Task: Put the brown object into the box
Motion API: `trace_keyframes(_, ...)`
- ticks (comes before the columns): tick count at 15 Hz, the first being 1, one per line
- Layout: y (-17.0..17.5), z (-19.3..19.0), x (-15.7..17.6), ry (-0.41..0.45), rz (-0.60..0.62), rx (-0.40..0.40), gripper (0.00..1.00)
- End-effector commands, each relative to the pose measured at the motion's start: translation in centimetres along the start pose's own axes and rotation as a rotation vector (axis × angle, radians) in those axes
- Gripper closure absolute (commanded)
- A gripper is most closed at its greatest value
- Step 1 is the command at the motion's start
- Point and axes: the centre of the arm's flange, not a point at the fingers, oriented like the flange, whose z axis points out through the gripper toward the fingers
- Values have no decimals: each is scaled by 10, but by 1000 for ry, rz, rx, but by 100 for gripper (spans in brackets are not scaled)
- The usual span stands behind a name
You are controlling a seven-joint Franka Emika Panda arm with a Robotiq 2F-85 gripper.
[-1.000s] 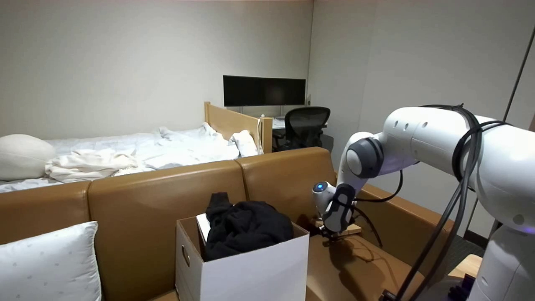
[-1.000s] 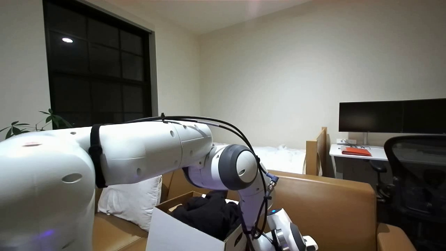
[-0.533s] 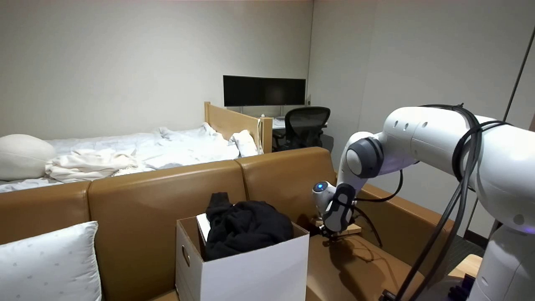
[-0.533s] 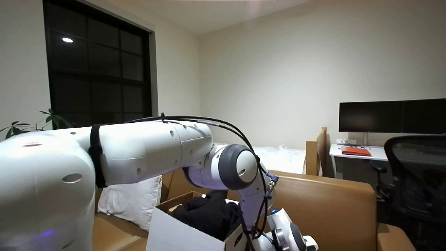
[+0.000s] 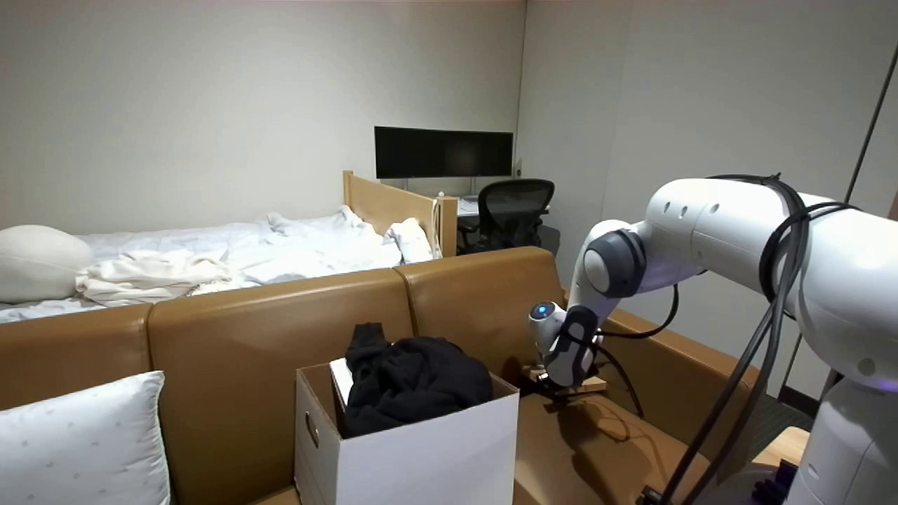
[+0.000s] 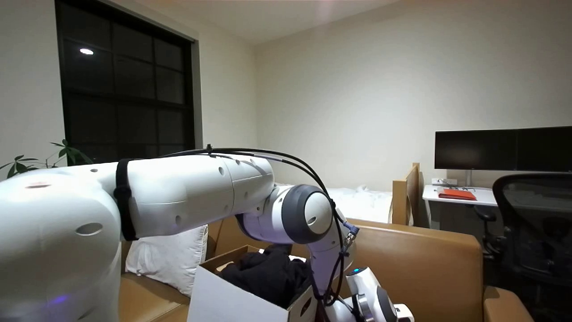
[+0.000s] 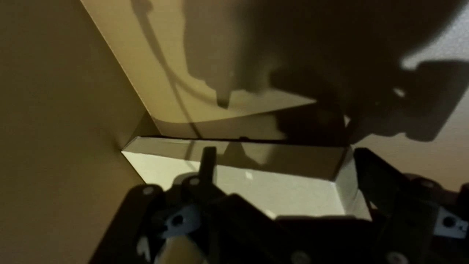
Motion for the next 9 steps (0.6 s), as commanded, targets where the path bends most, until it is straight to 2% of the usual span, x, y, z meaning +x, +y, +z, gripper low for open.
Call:
trace_keyframes(1,56,2,54,71,140,-39,0)
trace_keyframes(4,61,-7,56,41,231,15,0)
trace_keyframes(9,68,-15,64,-10,336,42,0)
